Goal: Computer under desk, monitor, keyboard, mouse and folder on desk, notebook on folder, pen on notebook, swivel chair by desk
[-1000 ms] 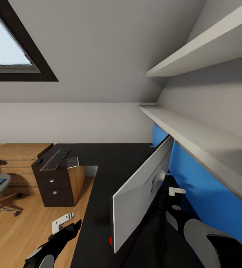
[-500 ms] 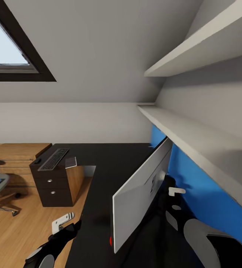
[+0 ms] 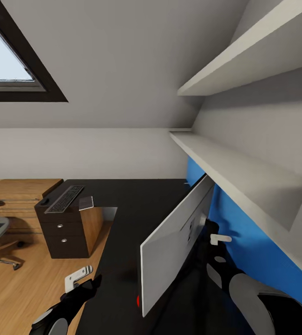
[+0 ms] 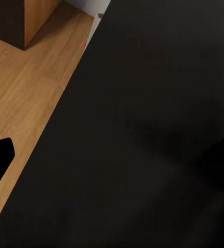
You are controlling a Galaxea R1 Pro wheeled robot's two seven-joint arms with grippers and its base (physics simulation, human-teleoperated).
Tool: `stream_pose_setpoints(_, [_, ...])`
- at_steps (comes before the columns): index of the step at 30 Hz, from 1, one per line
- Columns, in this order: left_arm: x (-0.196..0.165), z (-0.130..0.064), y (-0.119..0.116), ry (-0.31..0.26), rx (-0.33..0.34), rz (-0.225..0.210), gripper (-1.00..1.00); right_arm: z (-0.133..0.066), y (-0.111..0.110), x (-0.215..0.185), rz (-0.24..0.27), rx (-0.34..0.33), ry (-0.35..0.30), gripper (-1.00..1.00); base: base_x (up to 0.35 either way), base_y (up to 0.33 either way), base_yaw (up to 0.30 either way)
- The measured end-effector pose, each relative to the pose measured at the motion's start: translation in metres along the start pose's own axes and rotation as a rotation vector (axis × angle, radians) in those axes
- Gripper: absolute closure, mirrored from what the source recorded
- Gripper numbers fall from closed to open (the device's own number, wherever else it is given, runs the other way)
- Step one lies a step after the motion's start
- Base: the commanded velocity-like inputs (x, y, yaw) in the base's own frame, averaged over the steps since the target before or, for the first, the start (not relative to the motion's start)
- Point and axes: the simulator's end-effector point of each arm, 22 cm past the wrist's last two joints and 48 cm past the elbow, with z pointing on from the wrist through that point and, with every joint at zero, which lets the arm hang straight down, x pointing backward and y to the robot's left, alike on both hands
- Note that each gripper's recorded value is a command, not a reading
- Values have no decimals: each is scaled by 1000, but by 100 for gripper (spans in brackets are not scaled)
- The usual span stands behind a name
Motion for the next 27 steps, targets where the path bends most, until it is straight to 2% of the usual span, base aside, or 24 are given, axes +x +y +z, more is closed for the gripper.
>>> stream_pose_setpoints(5, [-1,0,2,-2,-3,2,-100,0,0,0,-2,-1,0,100,0,-126,0])
stream_pose_setpoints(9, [-1,0,2,-2,-3,2,-100,0,4,0,-24,-15,-3,100,0,-87,0])
stream_pose_setpoints(27, [-1,0,2,-2,-3,3,-100,-1,5,0,-39,-14,-4,100,0,-3,0])
